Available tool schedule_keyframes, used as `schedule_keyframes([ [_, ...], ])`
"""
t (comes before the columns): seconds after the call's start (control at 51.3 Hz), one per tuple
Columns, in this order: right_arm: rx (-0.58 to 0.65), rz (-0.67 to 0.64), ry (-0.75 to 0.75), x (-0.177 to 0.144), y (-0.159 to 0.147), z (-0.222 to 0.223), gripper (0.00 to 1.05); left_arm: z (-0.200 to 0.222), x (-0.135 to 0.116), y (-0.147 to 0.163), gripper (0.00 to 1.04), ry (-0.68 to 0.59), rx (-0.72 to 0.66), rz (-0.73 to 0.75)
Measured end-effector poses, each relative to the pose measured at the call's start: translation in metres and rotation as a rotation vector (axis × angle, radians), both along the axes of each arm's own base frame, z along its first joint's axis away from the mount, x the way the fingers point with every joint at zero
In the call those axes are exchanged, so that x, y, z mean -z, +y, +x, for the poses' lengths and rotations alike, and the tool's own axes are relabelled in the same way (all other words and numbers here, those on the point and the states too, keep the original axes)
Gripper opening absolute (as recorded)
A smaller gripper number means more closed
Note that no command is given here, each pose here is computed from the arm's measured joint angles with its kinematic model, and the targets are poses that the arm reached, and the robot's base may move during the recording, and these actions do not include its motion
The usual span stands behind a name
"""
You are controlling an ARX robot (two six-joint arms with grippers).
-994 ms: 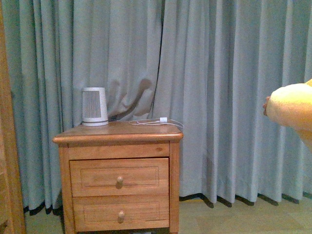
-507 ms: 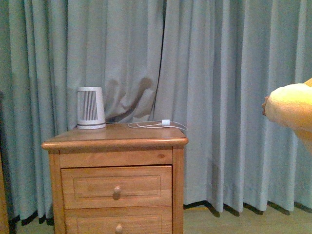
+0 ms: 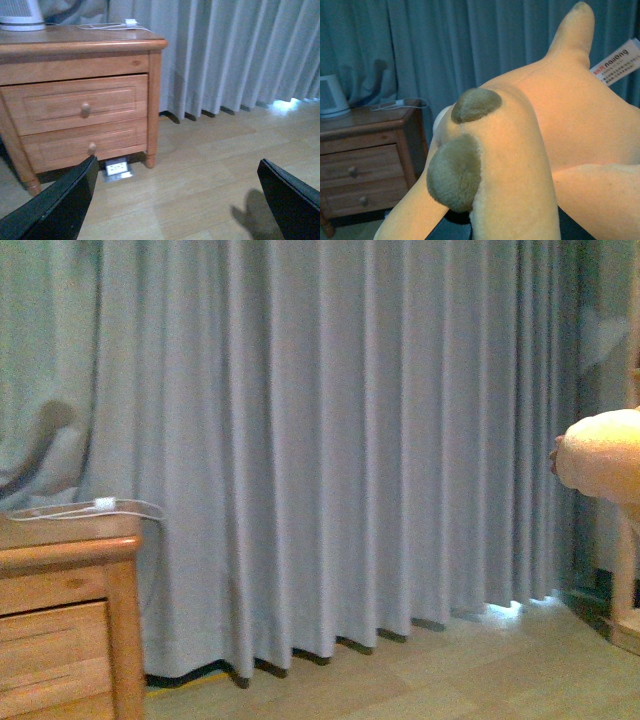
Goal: Put away toys
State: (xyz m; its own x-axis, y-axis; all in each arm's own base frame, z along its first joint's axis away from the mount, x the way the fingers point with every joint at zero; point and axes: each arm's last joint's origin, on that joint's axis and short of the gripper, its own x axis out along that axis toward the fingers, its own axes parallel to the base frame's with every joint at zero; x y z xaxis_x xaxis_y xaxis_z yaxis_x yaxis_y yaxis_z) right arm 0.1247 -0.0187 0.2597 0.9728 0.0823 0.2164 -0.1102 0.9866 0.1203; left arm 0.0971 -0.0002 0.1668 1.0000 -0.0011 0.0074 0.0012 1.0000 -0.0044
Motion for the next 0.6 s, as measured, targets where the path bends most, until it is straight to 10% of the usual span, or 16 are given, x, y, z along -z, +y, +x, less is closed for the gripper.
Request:
schedule_keyframes([
  [0.604,-0.009,-0.001,0.0,0.0,0.0004,0.0,0.17,0.0,0.0,0.0,0.99,0.0,0.0,0.0],
])
